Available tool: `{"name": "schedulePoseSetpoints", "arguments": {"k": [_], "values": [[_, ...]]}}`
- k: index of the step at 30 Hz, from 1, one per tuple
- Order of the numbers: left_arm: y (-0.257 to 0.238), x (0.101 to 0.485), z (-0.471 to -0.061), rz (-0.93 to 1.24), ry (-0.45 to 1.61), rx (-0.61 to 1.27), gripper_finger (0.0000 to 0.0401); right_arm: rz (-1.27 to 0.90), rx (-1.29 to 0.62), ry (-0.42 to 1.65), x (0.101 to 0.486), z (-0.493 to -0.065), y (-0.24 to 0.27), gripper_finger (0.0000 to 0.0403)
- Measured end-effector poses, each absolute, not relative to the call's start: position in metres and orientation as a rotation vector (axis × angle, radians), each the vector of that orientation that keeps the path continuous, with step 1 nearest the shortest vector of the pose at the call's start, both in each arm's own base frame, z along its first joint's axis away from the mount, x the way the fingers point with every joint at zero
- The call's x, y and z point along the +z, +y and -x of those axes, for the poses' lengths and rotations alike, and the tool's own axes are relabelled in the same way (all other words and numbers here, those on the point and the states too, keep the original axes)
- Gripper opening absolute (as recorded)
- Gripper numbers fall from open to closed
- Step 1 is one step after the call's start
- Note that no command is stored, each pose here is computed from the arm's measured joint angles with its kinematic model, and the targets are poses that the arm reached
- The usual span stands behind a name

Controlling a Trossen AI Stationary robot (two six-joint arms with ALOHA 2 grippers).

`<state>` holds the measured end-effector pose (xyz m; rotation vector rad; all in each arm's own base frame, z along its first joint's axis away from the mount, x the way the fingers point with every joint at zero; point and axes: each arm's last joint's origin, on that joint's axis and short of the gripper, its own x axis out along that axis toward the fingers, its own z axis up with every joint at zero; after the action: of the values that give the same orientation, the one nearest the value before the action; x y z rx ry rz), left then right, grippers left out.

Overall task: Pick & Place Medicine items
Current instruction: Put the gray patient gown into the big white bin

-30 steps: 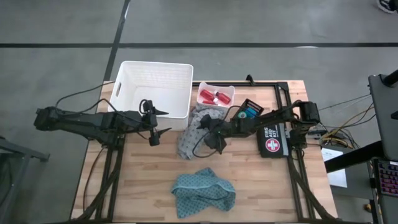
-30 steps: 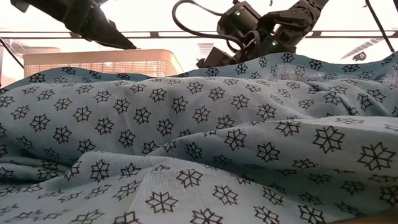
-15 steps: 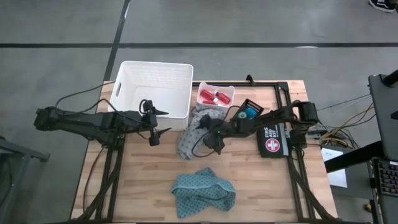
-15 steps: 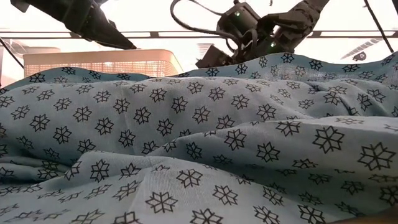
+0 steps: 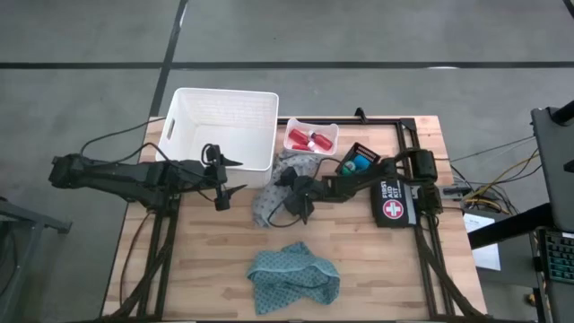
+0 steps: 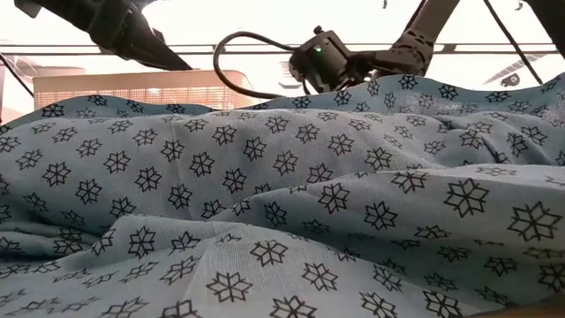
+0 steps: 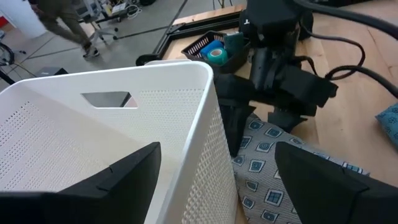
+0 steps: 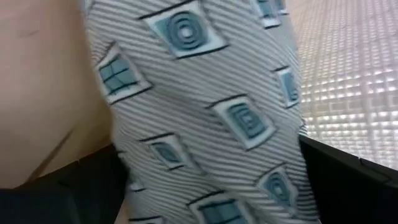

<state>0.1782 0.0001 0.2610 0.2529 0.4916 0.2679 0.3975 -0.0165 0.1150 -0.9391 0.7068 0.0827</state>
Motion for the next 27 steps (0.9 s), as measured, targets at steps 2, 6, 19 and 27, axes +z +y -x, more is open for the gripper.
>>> {"name": "schedulePoseSetpoints", "arguments": {"k": [2,6,19,27], "values": [[0.000,0.261,-0.178,-0.253,0.493,0.268,0.0319,0.939,0.076,0.700,0.119,-0.401,-0.018,0.0400],[0.000,0.260,-0.178,-0.255,0.501,0.267,0.0319,0.910,0.055,0.691,0.125,-0.405,-0.021,0.0400],[0.000,0.258,-0.177,-0.259,0.523,0.265,0.0319,0.807,0.080,0.696,0.121,-0.402,-0.033,0.0400],[0.000,0.258,-0.177,-0.259,0.523,0.265,0.0319,0.807,0.083,0.695,0.121,-0.402,-0.032,0.0400]]}}
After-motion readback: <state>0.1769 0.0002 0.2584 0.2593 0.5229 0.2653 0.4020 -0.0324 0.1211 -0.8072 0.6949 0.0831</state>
